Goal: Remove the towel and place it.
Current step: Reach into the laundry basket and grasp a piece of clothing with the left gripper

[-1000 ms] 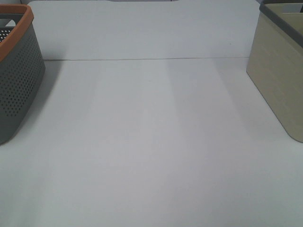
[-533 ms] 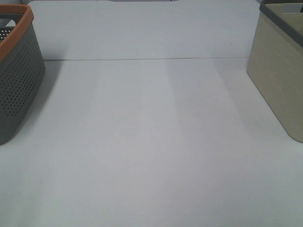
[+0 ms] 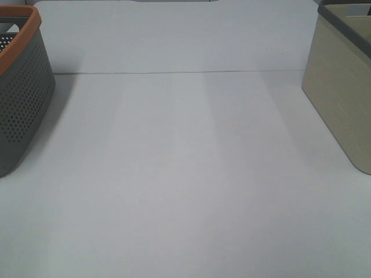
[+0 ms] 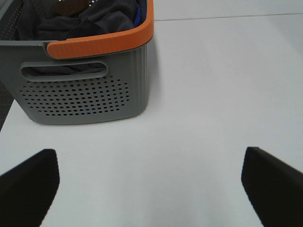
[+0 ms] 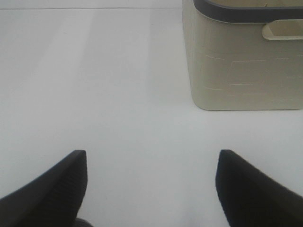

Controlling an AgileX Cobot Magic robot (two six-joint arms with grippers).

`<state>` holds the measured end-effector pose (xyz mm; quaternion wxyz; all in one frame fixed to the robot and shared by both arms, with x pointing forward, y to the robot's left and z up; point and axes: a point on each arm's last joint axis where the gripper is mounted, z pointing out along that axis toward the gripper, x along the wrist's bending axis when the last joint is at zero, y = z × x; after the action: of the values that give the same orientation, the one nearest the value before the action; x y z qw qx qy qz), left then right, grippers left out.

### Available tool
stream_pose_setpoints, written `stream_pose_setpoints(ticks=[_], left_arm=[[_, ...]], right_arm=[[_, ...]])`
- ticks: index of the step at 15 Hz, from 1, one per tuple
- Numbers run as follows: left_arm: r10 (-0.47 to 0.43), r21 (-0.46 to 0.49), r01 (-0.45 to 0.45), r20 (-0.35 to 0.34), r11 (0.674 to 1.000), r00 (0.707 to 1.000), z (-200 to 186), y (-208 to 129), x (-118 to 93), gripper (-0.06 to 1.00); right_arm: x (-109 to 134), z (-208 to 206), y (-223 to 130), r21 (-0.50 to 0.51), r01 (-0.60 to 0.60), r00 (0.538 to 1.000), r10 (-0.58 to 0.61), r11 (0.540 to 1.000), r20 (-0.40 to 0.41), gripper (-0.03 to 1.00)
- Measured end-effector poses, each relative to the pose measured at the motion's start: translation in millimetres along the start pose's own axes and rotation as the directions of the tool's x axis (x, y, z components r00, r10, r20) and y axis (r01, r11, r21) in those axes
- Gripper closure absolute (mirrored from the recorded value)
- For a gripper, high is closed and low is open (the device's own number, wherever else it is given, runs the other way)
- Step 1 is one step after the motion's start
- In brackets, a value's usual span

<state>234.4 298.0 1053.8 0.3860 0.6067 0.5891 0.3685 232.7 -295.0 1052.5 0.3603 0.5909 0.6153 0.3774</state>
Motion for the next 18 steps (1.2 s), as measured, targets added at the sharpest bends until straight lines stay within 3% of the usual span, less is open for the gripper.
stream_pose_setpoints(ticks=[7, 11, 14, 18], left_arm=[[-0.019, 0.016, 0.018, 0.046, 1.0, 0.999, -8.3, 10.9, -4.4, -0.05], [0.035, 0.165, -0.044, 0.061, 0.985, 0.998, -14.5, 53.9, -4.8, -0.03], [0.085, 0.184, -0.104, 0.109, 0.977, 0.99, -10.1, 96.0, -7.5, -0.03], [0.085, 0.23, -0.111, 0.12, 0.967, 0.989, 9.7, 139.2, -6.8, -0.03]], right_arm=[[0.0, 0.0, 0.0, 0.0, 0.0, 1.0, 0.0, 1.0, 0.0, 0.22], [0.1, 0.0, 0.0, 0.0, 0.0, 1.0, 0.0, 1.0, -0.001, 0.22], [0.1, 0.0, 0.0, 0.0, 0.0, 1.0, 0.0, 1.0, -0.001, 0.22], [0.1, 0.0, 0.0, 0.0, 0.0, 1.0, 0.0, 1.0, -0.001, 0.22]])
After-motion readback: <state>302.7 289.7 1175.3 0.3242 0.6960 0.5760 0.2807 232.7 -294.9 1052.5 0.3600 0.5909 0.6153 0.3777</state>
